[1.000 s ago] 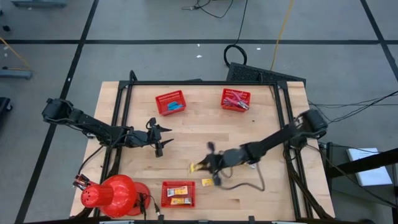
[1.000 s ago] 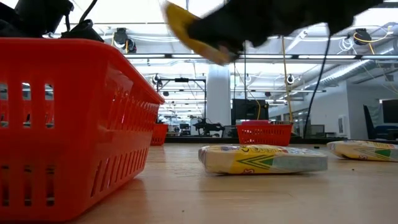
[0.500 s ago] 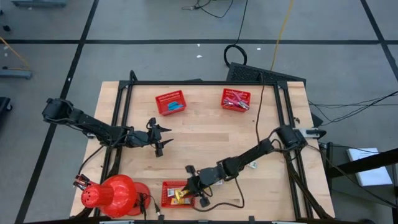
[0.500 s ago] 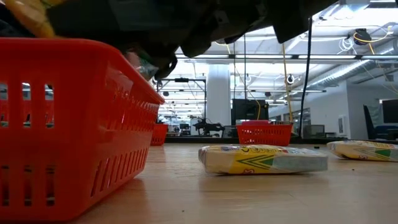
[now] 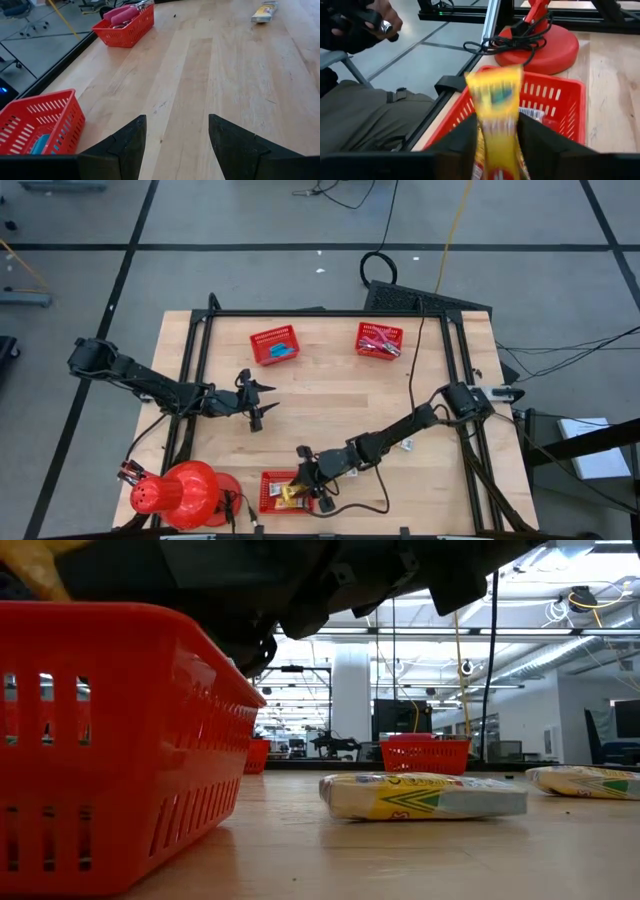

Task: Pick & Place School Supplies
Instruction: Put the yellow crayon pack into the bottom left red bin

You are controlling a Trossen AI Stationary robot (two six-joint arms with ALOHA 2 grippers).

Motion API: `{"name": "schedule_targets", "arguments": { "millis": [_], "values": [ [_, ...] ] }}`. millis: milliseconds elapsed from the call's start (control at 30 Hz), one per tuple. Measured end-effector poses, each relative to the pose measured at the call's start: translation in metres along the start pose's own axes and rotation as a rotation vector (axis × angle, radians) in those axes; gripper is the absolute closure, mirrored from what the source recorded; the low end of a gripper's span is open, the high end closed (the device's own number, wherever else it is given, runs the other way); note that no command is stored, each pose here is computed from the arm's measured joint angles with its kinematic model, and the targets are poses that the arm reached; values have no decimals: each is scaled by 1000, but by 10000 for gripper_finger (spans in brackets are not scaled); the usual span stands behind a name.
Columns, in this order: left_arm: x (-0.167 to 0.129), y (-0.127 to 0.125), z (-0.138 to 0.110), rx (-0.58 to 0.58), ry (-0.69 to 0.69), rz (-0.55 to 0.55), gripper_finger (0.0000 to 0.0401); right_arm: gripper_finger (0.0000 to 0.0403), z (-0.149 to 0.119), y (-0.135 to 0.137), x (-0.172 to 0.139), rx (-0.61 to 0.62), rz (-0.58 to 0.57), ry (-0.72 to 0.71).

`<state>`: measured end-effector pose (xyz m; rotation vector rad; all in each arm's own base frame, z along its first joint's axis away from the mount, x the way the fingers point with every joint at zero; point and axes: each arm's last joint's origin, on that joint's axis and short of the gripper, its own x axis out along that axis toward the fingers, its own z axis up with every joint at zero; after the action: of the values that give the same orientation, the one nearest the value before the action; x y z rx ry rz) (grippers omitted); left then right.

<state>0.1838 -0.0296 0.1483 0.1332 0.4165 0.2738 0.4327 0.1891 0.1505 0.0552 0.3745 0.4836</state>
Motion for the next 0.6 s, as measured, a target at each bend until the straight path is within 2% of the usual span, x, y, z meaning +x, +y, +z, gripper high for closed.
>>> {"name": "schedule_targets", "arguments": {
  "millis": [133,267,400,600],
  "values": [
    [0,0,0,0,0,0,183,214,0,0,0,-10,-1,1],
    [0,0,0,0,0,0,183,166,0,0,0,-29,-1,0],
    [0,0,0,0,1,0,183,155,5,-1,-5,-68,-76,26],
    [0,0,-1,4,8,1,183,167,14,12,-37,-163,-296,255]
  ]
}}
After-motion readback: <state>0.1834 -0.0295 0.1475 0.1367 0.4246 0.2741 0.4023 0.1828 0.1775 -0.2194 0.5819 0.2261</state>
